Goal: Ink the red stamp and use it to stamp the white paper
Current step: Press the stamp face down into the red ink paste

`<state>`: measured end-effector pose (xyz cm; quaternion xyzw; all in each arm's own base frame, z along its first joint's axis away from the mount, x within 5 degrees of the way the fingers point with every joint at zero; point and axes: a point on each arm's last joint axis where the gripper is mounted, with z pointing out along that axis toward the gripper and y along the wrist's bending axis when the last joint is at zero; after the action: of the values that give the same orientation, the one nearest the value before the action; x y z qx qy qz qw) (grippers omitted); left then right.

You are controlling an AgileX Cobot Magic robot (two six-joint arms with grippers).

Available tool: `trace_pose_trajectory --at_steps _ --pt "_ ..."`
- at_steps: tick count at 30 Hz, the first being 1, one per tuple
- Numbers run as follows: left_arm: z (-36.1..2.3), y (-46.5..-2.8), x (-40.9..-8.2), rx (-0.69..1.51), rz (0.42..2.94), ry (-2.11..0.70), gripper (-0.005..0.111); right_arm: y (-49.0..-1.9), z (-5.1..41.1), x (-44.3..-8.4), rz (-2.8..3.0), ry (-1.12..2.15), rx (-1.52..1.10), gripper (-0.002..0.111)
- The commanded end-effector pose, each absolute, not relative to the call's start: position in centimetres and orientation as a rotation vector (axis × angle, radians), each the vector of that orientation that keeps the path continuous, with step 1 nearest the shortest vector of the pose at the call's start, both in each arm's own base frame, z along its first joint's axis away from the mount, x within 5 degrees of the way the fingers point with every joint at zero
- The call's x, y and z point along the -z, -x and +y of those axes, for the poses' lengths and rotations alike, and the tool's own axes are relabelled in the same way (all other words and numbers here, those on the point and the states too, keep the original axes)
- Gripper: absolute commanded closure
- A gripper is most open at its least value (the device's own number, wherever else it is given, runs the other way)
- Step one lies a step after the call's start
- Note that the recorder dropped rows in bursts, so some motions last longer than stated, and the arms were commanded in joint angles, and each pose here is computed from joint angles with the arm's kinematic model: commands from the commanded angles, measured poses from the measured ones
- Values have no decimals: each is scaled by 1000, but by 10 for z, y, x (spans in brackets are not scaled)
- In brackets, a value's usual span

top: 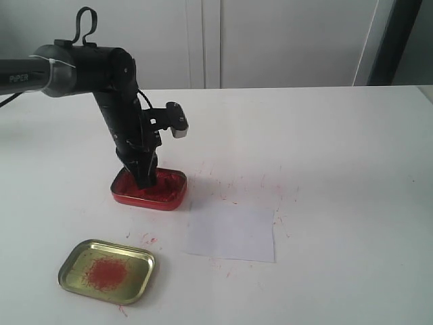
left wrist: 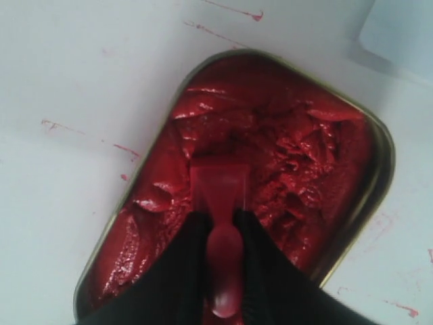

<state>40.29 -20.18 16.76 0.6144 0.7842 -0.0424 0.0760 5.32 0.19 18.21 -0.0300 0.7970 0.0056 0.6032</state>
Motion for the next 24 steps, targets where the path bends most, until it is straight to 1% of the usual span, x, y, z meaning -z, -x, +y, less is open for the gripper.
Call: trace_pose_trajectory --at_steps 1,9,13,18,24 --pt "-200 -399 -127 184 2458 -1894 107 -53 2 -182 1830 66 -7 108" --pt "-197 -396 -108 198 2513 -1949 107 -53 2 -182 1830 66 -7 108" --pt "-193 -395 -103 154 2536 -2003 107 -53 2 -182 1830 66 -7 108" --pt "-189 -395 -102 107 2540 -2038 107 -53 2 -182 1830 66 -7 108" --pt "-189 -396 -102 105 2539 -2033 107 -53 2 -182 1830 66 -7 108"
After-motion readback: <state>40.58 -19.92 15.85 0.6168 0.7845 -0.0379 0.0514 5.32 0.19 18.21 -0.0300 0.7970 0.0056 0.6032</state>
